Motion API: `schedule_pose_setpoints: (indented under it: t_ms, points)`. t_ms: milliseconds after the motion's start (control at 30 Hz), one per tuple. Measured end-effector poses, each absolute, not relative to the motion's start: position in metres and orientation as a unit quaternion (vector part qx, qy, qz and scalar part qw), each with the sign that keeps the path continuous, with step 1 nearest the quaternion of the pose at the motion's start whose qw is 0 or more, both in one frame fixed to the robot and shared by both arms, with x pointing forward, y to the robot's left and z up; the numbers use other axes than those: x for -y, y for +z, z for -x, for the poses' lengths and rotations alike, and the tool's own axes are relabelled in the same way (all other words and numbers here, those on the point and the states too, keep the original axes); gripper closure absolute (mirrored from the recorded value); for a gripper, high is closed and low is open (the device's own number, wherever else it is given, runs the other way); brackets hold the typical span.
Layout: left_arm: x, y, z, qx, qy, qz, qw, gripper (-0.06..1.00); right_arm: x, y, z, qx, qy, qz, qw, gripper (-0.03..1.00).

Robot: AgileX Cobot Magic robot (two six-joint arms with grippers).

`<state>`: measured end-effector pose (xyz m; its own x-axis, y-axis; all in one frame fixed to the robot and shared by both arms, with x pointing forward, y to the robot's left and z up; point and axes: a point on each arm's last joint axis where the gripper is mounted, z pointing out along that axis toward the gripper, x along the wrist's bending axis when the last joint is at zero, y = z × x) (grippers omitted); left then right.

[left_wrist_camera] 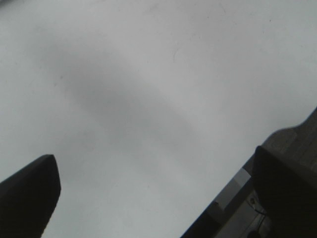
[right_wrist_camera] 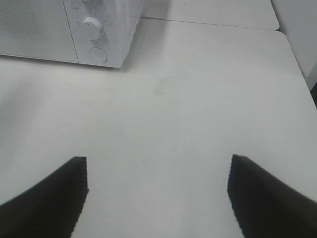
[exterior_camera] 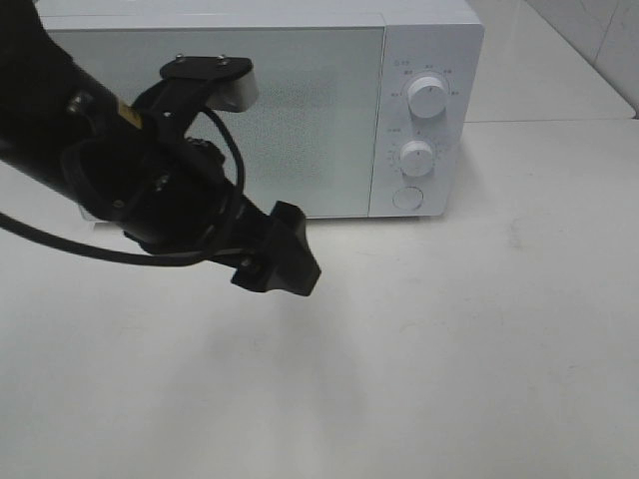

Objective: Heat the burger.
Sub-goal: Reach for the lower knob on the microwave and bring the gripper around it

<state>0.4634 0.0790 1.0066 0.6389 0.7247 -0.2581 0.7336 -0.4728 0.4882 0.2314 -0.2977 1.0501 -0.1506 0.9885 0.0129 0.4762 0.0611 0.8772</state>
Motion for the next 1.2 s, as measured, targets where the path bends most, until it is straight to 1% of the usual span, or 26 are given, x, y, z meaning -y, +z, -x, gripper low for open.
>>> schedule_pose_setpoints:
  t_ms: [67,100,133,167,200,267,300,333,400,433,467,533,567,600,667,700,767,800,867,933,1067,1200]
  points:
    - [-0.098,1.012,-0.466,-0.454,-0.024,-0.851,0.263,-0.03,0.298,1.050,-0.231,-0.650,0.390,-0.563,0.328,0.21]
    - [-0.098,1.012,-0.466,-0.454,-0.024,-0.851,0.263,-0.03,0.298,1.050,-0.231,-0.650,0.390,-0.563,0.328,0.21]
    - [-0.113,1.018,-0.469,-0.475,-0.028,-0.842,0.254,-0.03,0.298,1.050,-0.231,-0.650,0.390,-0.563,0.328,0.21]
    - [-0.121,1.022,-0.470,-0.484,-0.030,-0.838,0.249,-0.03,0.298,1.050,-0.231,-0.650,0.390,-0.563,0.328,0.21]
    - [-0.121,1.022,-0.470,-0.484,-0.030,-0.838,0.249,-0.03,0.298,1.050,-0.231,-0.650,0.390,-0.563,0.328,0.21]
    - [-0.144,1.032,-0.472,-0.507,-0.031,-0.828,0.237,-0.03,0.298,1.050,-0.231,-0.650,0.390,-0.563,0.328,0.21]
    - [-0.144,1.032,-0.472,-0.507,-0.031,-0.828,0.237,-0.03,0.298,1.050,-0.231,-0.650,0.390,-0.563,0.328,0.21]
    - [-0.160,1.038,-0.472,-0.520,-0.029,-0.822,0.229,-0.03,0.298,1.050,-0.231,-0.650,0.390,-0.563,0.328,0.21]
    - [-0.167,1.042,-0.471,-0.525,-0.025,-0.820,0.227,-0.03,0.298,1.050,-0.231,-0.650,0.390,-0.563,0.328,0.21]
    - [-0.186,1.051,-0.470,-0.543,-0.016,-0.810,0.223,-0.03,0.298,1.050,-0.231,-0.650,0.390,-0.563,0.328,0.21]
    - [-0.186,1.051,-0.470,-0.543,-0.016,-0.810,0.223,-0.03,0.298,1.050,-0.231,-0.650,0.390,-0.563,0.328,0.21]
    - [-0.210,1.063,-0.466,-0.567,0.001,-0.794,0.220,-0.03,0.298,1.050,-0.231,-0.650,0.390,-0.563,0.328,0.21]
    - [-0.210,1.063,-0.466,-0.567,0.001,-0.794,0.220,-0.03,0.298,1.050,-0.231,-0.650,0.390,-0.563,0.328,0.21]
    - [-0.225,1.070,-0.462,-0.583,0.012,-0.783,0.217,-0.03,0.298,1.050,-0.231,-0.650,0.390,-0.563,0.328,0.21]
    - [-0.232,1.073,-0.460,-0.590,0.019,-0.778,0.213,-0.03,0.298,1.050,-0.231,-0.650,0.390,-0.563,0.328,0.21]
    - [-0.249,1.081,-0.454,-0.612,0.037,-0.762,0.206,-0.03,0.298,1.050,-0.231,-0.650,0.390,-0.563,0.328,0.21]
    - [-0.256,1.084,-0.451,-0.624,0.046,-0.753,0.204,-0.03,0.298,1.050,-0.231,-0.650,0.390,-0.563,0.328,0.21]
    - [-0.270,1.090,-0.444,-0.644,0.064,-0.737,0.195,-0.03,0.298,1.050,-0.231,-0.650,0.390,-0.563,0.328,0.21]
    - [-0.277,1.094,-0.440,-0.654,0.074,-0.729,0.190,-0.03,0.298,1.050,-0.231,-0.650,0.390,-0.563,0.328,0.21]
    - [-0.296,1.107,-0.421,-0.676,0.109,-0.705,0.184,-0.03,0.298,1.050,-0.231,-0.650,0.390,-0.563,0.328,0.21]
    - [-0.299,1.117,-0.406,-0.677,0.129,-0.698,0.194,-0.03,0.298,1.050,-0.231,-0.650,0.390,-0.563,0.328,0.21]
    - [-0.298,1.131,-0.385,-0.670,0.160,-0.691,0.219,-0.03,0.298,1.050,-0.231,-0.650,0.390,-0.563,0.328,0.21]
